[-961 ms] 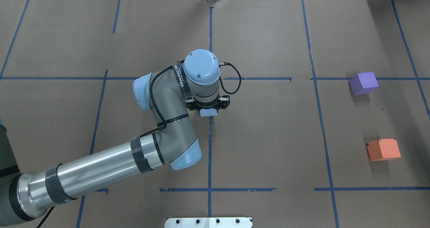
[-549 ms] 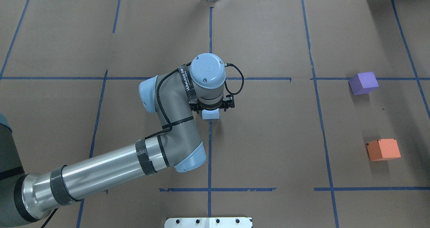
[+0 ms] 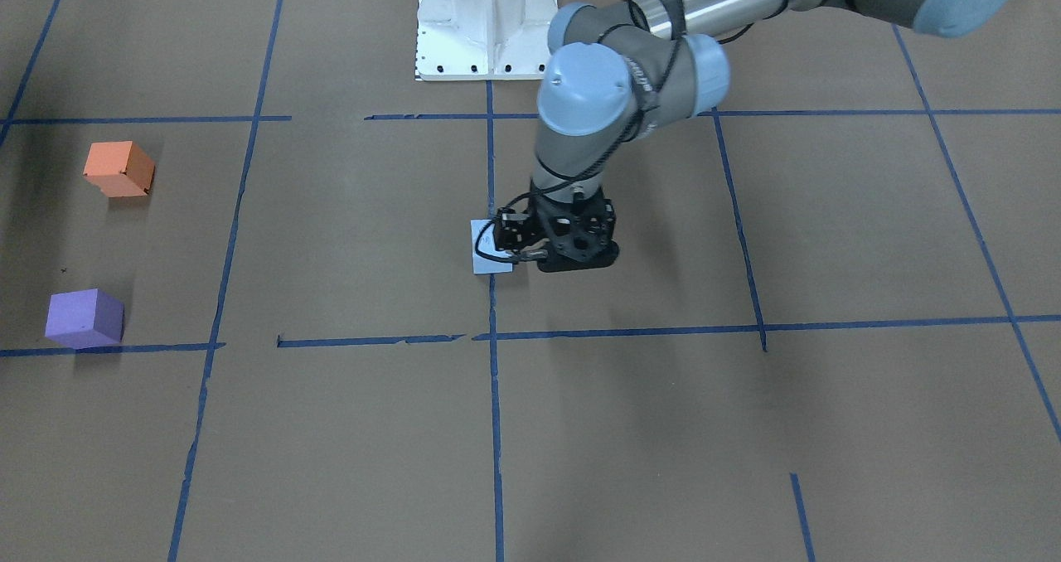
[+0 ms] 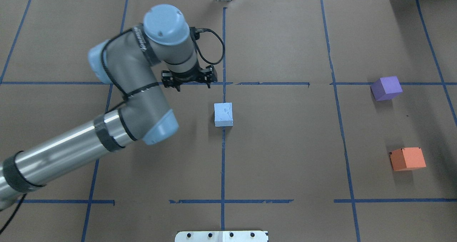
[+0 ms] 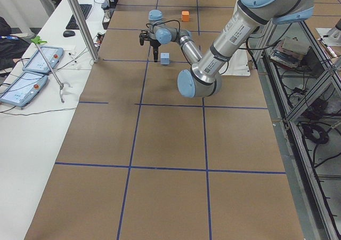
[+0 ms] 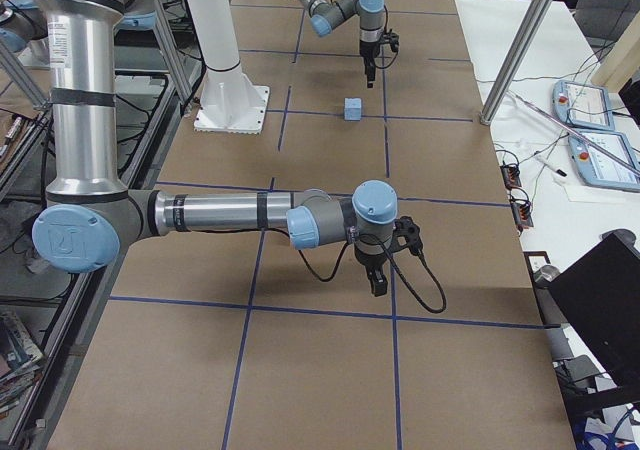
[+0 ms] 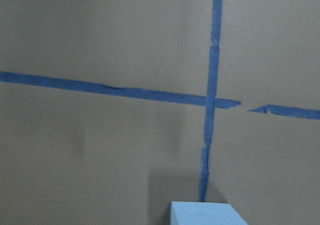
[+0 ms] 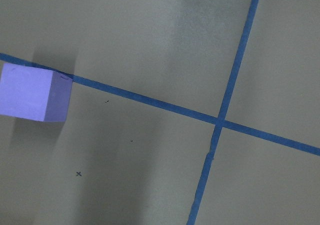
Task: Place blue block between orange and purple blocks
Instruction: 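Release the light blue cube at the center and withdraw the left arm, then swing the right gripper over to the light blue cube at the center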
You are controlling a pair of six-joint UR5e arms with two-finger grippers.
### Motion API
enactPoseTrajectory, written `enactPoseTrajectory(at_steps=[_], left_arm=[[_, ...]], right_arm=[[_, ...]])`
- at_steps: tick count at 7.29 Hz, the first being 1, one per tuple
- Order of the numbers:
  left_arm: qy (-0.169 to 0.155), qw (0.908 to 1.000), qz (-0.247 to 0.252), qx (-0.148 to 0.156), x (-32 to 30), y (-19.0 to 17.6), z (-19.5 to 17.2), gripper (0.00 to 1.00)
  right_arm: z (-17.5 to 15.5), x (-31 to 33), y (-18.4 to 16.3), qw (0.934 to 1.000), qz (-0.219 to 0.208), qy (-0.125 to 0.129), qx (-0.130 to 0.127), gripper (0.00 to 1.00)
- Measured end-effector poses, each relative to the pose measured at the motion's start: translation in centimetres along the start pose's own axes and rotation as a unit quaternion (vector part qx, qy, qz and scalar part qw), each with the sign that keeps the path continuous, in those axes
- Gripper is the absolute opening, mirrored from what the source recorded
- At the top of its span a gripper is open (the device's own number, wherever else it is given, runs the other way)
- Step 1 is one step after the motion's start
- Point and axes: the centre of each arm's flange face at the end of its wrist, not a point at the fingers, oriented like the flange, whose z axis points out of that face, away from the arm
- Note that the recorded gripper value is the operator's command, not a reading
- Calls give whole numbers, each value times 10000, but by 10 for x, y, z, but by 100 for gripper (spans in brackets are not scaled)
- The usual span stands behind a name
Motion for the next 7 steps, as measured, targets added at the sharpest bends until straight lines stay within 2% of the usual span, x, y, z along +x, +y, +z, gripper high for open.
enactPoseTrajectory(at_steps=[2,4,5,7], left_arm=[[-133,9982,591,-46,-173,-60,-39,100],[-293,9919,1232,-83,-358,-96,-84,100],[-430,9894,1382,-142,-447,-96,-102,100],[-610,9882,1374,-276,-582,-69,-124,100]], right_arm=[[-5,-14,-11,9999,134,-33,68,100],[-14,-66,-37,9992,316,-144,197,100],[-20,-107,-55,9984,417,-259,269,100],[-27,-192,-86,9963,584,-542,311,100]])
